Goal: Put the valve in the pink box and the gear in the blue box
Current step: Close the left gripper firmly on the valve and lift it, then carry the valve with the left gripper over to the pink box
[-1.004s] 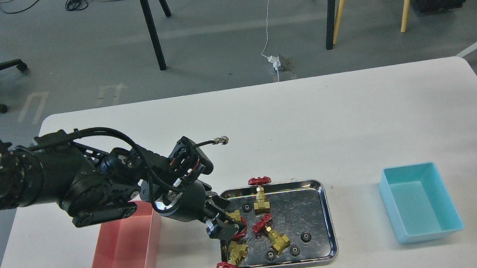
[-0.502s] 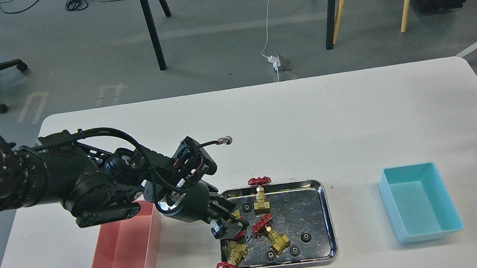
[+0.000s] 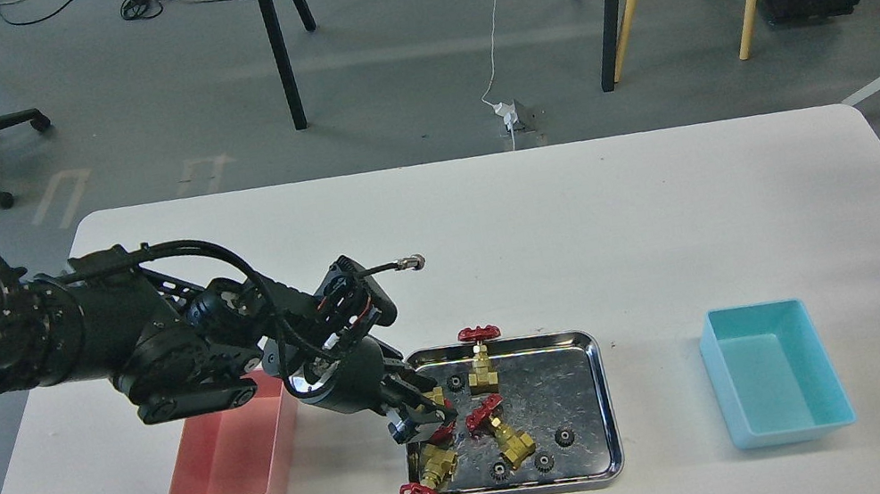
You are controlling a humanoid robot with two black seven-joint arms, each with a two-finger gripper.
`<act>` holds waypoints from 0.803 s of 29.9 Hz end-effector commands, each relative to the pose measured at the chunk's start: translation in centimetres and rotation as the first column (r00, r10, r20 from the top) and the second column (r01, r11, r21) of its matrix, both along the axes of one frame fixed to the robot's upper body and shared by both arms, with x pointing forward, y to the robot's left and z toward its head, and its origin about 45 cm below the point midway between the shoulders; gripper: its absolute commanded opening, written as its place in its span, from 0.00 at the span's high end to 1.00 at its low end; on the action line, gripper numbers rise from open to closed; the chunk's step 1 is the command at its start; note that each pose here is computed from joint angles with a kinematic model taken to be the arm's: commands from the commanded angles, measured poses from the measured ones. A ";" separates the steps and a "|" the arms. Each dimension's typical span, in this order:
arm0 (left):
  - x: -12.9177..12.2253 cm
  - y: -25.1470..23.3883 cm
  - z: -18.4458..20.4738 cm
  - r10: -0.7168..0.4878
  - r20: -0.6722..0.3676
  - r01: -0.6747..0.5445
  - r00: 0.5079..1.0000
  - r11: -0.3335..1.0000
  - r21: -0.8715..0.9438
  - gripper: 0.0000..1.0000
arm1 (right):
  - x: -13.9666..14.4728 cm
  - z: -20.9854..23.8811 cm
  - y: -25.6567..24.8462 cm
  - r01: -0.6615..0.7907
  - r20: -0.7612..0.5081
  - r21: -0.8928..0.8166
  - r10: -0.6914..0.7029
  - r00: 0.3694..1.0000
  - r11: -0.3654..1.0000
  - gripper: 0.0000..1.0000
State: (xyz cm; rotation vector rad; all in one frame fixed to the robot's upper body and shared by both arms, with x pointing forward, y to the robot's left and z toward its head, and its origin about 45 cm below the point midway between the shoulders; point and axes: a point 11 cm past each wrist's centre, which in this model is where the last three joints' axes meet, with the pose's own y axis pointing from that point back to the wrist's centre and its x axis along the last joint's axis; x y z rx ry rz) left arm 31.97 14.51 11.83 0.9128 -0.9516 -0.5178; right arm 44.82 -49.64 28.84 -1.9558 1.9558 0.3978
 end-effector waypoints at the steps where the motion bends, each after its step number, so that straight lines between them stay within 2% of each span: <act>1: -0.2 0.1 -0.3 -0.002 -0.005 0.002 1.000 1.000 0.003 0.50 | 0.0 -0.1 0.0 -0.001 -0.002 0.001 0.001 1.000 1.000 0.01; 7: -0.2 0.1 -0.2 -0.004 0.003 0.004 1.000 1.000 -0.005 0.53 | 0.0 -0.1 0.0 0.000 -0.002 0.000 0.000 1.000 1.000 0.01; 15: -0.1 0.2 -0.2 -0.003 0.005 0.003 1.000 1.000 -0.006 0.68 | -0.1 -0.2 0.0 0.001 -0.003 0.000 -0.001 1.000 1.000 0.01; 24: 0.1 0.3 -0.2 0.001 0.021 0.000 1.000 1.000 -0.019 0.79 | -0.2 -0.4 -0.1 0.002 -0.008 0.002 -0.002 1.000 1.000 0.01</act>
